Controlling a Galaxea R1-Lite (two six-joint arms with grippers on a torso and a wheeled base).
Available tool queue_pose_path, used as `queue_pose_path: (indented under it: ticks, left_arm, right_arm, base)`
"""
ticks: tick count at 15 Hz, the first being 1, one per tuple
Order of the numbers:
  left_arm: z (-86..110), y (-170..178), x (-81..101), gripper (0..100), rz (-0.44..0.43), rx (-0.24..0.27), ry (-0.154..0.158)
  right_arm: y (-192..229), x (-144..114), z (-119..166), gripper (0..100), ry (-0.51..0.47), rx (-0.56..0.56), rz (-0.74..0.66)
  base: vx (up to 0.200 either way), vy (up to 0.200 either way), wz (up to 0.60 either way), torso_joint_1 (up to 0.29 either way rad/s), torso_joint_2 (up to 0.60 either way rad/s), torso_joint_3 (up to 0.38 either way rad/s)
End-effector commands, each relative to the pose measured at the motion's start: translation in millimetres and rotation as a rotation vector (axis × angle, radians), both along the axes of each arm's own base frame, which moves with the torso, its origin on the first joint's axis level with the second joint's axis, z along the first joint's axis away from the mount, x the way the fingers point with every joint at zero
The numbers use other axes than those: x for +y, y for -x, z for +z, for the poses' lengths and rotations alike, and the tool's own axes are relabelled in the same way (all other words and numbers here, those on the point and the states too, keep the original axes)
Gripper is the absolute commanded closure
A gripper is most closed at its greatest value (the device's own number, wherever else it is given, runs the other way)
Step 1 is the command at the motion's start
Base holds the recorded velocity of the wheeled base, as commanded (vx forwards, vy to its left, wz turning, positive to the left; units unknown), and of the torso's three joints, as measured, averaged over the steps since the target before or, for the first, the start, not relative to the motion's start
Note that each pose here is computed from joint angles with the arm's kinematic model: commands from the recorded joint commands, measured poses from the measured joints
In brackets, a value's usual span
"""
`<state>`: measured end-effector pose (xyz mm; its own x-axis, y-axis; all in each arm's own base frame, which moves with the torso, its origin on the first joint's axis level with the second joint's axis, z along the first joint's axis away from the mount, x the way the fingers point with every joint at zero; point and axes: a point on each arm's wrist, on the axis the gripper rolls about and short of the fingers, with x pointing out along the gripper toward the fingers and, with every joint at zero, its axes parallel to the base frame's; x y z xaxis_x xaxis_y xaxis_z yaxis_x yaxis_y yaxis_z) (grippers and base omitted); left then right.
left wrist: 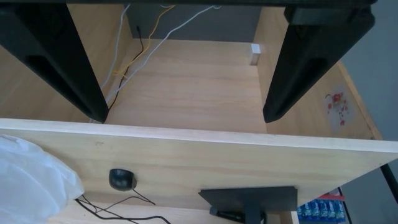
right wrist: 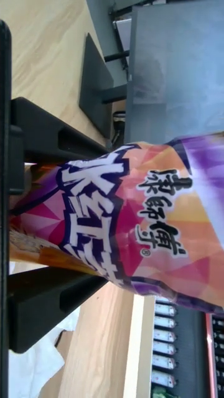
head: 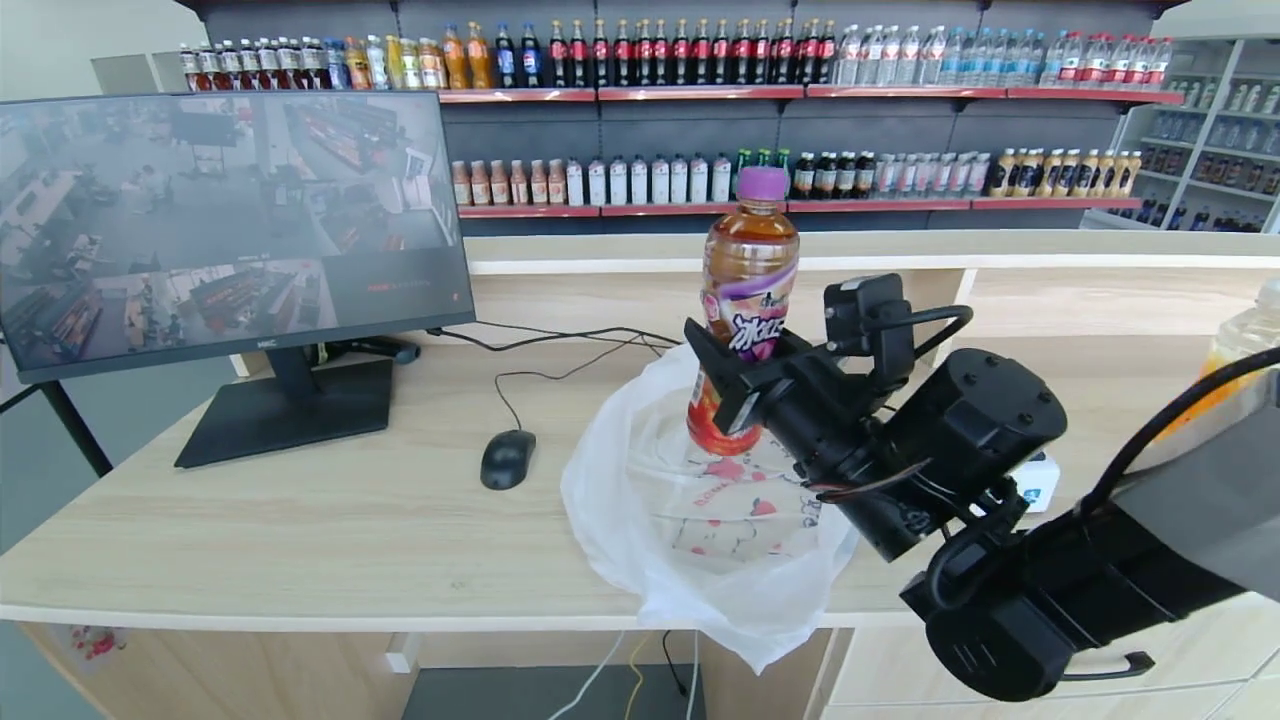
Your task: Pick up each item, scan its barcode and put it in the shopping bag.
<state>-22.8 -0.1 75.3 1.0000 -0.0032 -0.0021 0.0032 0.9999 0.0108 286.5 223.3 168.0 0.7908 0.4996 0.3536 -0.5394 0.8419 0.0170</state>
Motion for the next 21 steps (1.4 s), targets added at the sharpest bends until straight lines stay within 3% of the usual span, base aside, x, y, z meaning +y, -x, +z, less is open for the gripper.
queue_pose_path:
  ticks: [1,12,21]
  left_arm:
    - [0.0,0.0,0.0,0,0.0,-0.001,0.0]
    - [0.0,0.0,0.0,0,0.0,-0.001,0.0]
    - [0.0,0.0,0.0,0,0.0,-0.001,0.0]
  right_arm:
    - [-19.9,7.1,-20.1,100,0.02,0.023,-0.017]
    - [-60.0,26.1,-68.0,100,0.047,0.06,-0.038]
    - [-64.7,29.5,-87.4,100,0.07,0.093,-0.038]
  base:
    - [0.0,0.0,0.0,0.0,0.0,0.0]
    - [0.0,0.0,0.0,0.0,0.0,0.0]
    - [0.0,0.0,0.0,0.0,0.0,0.0]
